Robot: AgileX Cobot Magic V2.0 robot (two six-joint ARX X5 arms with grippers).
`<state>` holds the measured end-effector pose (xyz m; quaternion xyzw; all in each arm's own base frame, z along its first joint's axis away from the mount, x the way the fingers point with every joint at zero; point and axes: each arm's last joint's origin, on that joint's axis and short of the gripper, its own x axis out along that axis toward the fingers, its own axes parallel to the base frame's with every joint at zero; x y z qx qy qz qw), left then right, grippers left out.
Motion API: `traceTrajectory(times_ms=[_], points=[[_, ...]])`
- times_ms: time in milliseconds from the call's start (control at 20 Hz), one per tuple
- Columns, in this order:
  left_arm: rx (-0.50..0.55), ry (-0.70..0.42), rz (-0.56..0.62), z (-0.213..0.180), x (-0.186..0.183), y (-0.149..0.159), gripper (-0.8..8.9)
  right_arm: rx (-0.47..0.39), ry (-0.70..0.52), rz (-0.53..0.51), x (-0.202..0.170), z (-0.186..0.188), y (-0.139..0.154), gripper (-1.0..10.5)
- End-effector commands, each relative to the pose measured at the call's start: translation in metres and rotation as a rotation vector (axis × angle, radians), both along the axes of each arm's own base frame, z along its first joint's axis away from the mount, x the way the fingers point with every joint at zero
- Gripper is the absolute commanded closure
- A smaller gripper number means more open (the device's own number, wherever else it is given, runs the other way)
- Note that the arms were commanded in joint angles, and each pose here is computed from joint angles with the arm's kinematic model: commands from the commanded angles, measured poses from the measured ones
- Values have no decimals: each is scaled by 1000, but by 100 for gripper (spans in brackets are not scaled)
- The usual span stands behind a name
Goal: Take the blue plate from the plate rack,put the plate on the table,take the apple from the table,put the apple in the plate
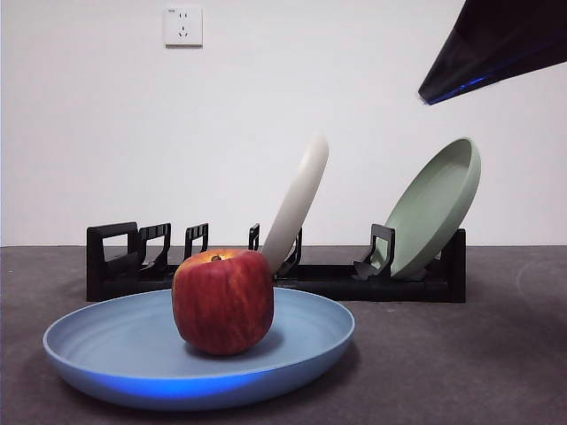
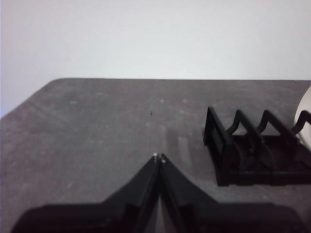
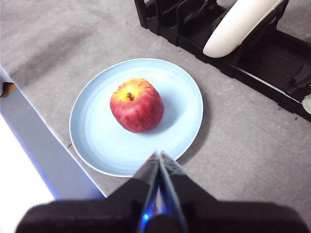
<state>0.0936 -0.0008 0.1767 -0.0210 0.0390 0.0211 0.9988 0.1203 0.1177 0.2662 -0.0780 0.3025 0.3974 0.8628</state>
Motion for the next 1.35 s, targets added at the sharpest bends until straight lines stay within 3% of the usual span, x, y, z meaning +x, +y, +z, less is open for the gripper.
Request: traceTrajectory(times_ms=[50,450,1350], points=[[-23,0,16,-12,2,1,816,7,5,-4,0,-1,0,946],[-31,102,27,-30,2,2,816,7,5,-4,0,-1,0,946],[-31,99,31,-29,2,2,816,-26,29,0,-2,-4,-2,946]])
